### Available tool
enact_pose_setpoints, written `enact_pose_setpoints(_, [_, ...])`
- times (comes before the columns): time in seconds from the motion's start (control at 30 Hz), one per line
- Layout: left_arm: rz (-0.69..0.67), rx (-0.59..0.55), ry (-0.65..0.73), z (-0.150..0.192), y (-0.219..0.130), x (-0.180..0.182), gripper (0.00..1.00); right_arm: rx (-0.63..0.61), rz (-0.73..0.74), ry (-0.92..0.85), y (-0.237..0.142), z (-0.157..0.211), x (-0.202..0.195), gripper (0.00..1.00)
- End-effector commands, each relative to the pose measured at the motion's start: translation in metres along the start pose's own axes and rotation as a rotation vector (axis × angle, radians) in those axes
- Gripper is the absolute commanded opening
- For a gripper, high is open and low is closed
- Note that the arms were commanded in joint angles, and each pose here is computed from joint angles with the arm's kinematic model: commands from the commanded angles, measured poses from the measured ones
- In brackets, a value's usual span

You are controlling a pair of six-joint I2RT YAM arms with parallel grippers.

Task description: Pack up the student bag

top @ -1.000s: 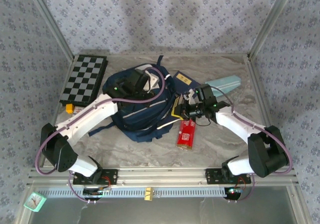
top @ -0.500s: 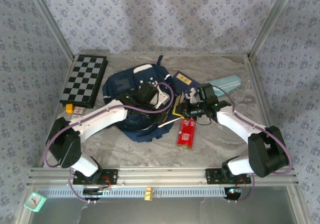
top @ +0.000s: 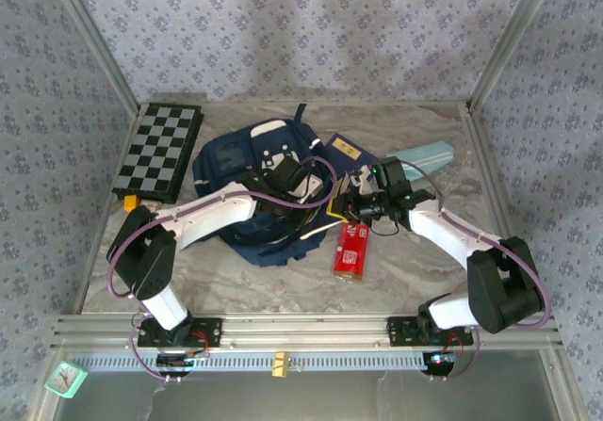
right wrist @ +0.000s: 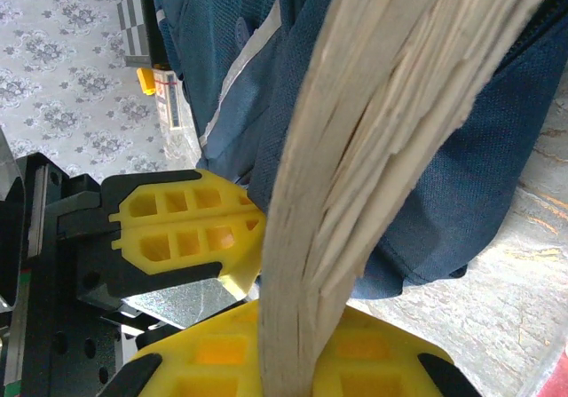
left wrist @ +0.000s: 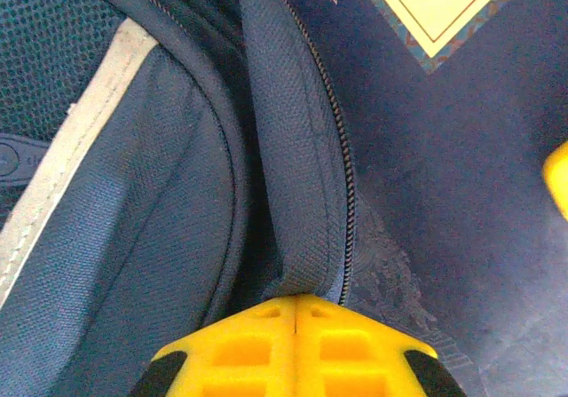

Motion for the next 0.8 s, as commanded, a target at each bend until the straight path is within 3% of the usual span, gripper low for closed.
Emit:
enact_pose_setpoints(0.0, [-0.1,-0.061,0.009,-0.015,-0.024,0.011,0.0,-0.018,-0.064,-0.1,-0.007,-0.003,0.019,0.0])
enact_pose_setpoints(0.13, [-0.131,-0.126,0.005,-0.025,-0.048,0.017,0.0,-0.02,-0.052,-0.109,-0.01,-0.002,0.017,0.0])
enact_pose_setpoints(0.3, [-0.056,-0.096,0.014,-0.019,-0.045,0.01,0.02,-0.029,-0.068,-0.115,-0.012,-0.003,0.021,0.0])
enact_pose_setpoints(0.37, [0.042,-0.058,0.035,-0.016,-0.037,-0.004,0.17,-0.032,-0.072,-0.12,-0.012,-0.004,0.022,0.0])
enact_pose_setpoints(0.47, [0.052,-0.02,0.04,-0.011,-0.023,-0.008,0.36,-0.032,-0.072,-0.119,-0.011,-0.005,0.022,0.0])
enact_pose_setpoints(0.6, [0.04,0.007,0.023,-0.012,0.0,-0.003,0.45,-0.029,-0.075,-0.117,-0.009,-0.005,0.023,0.0])
enact_pose_setpoints(0.7, [0.055,0.029,0.014,-0.015,0.015,-0.002,0.47,-0.027,-0.074,-0.117,-0.009,-0.005,0.022,0.0])
enact_pose_setpoints(0.77, [0.038,0.036,0.01,-0.017,0.021,0.0,0.36,-0.026,-0.07,-0.116,-0.008,-0.004,0.02,0.0])
Point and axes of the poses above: each hand's point on the last joint's axis, 136 mm out from that joint toward the fingers, its own y axis out along the fingers, its own x axis along the line the jaws close on, z = x × y, the point moved 4 cm from there along -y, back along the fingers, and after that the axes turned 7 degrees about y, right-handed, at the moved point
